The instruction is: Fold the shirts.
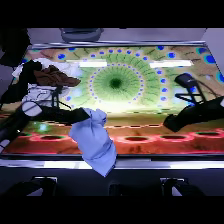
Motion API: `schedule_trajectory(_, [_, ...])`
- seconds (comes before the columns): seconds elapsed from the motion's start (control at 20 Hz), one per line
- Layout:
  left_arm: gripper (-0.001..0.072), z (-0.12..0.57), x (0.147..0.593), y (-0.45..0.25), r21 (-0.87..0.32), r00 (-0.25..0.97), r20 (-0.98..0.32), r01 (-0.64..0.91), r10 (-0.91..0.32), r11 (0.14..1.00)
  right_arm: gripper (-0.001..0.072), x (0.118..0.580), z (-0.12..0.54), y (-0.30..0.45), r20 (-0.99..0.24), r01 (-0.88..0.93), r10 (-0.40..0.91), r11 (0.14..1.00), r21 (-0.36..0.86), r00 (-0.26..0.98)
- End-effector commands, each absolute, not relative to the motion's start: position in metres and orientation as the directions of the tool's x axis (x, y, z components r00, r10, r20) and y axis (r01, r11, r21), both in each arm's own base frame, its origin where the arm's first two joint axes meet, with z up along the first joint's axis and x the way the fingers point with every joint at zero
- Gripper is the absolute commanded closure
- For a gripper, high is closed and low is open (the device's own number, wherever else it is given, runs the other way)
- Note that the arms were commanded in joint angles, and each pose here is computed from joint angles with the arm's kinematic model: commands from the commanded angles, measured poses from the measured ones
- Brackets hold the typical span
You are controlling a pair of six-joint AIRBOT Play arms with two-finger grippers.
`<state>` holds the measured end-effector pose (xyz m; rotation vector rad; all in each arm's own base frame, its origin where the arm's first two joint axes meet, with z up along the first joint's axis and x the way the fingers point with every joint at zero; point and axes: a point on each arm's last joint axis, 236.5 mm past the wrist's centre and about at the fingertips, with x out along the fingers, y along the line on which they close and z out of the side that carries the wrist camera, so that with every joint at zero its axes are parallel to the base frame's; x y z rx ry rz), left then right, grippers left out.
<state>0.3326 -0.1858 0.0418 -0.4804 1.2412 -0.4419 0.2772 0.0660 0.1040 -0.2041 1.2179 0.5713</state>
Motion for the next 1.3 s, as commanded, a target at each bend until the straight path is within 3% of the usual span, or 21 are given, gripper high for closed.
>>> schedule_trajectory(0.0, [-0.0003,0.046,0.33,-0.106,-0.413,0.222,-0.885,0.037,-0.41,0.91,0.0023,0.261,0.061,0.114,-0.857,-0.531,0.508,0.751,0.392,0.086])
schedule_trajectory(0.1, [-0.0003,0.018,0.307,-0.068,-0.333,0.131,-0.936,-0.037,-0.326,0.942,0.0023,0.234,0.024,0.115,-0.859,-0.498,0.511,0.74,0.452,-0.02])
schedule_trajectory(0.2, [-0.0002,-0.013,0.291,-0.062,-0.342,0.085,-0.938,-0.082,-0.335,0.936,0.0023,0.213,-0.003,0.121,-0.84,-0.447,0.536,0.733,0.512,-0.082])
schedule_trajectory(0.45, [-0.0001,-0.073,0.28,-0.106,-0.481,0.096,-0.876,-0.226,-0.472,0.847,0.0023,0.197,-0.04,0.14,-0.784,-0.336,0.617,0.724,0.602,-0.076])
schedule_trajectory(0.7, [0.0018,-0.098,0.276,-0.116,-0.466,0.06,-0.883,-0.232,-0.466,0.854,0.0023,0.185,-0.053,0.142,-0.775,-0.301,0.625,0.724,0.621,-0.098])
schedule_trajectory(0.75, [0.0127,-0.102,0.274,-0.118,-0.463,0.048,-0.884,-0.232,-0.465,0.856,0.0023,0.185,-0.055,0.143,-0.774,-0.293,0.627,0.726,0.622,-0.09])
schedule_trajectory(0.85, [0.019,-0.109,0.271,-0.121,-0.455,0.022,-0.886,-0.232,-0.463,0.86,0.0024,0.186,-0.056,0.148,-0.76,-0.276,0.645,0.719,0.638,-0.077])
schedule_trajectory(0.9, [0.0274,-0.113,0.273,-0.121,-0.451,0.024,-0.888,-0.241,-0.459,0.859,0.0024,0.185,-0.056,0.154,-0.76,-0.293,0.644,0.714,0.636,-0.08])
schedule_trajectory(1.0, [0.0615,-0.117,0.278,-0.119,-0.446,0.04,-0.892,-0.249,-0.451,0.86,0.0024,0.18,-0.06,0.178,-0.777,-0.357,0.623,0.708,0.61,-0.092])
schedule_trajectory(1.05, [0.0674,-0.117,0.28,-0.118,-0.446,0.048,-0.892,-0.248,-0.449,0.86,0.0022,0.18,-0.061,0.194,-0.778,-0.374,0.623,0.705,0.602,-0.079])
schedule_trajectory(1.25, [0.0674,-0.115,0.28,-0.118,-0.45,0.051,-0.892,-0.208,-0.45,0.869,0.0006,0.186,-0.063,0.257,-0.747,-0.348,0.665,0.703,0.62,0.01])
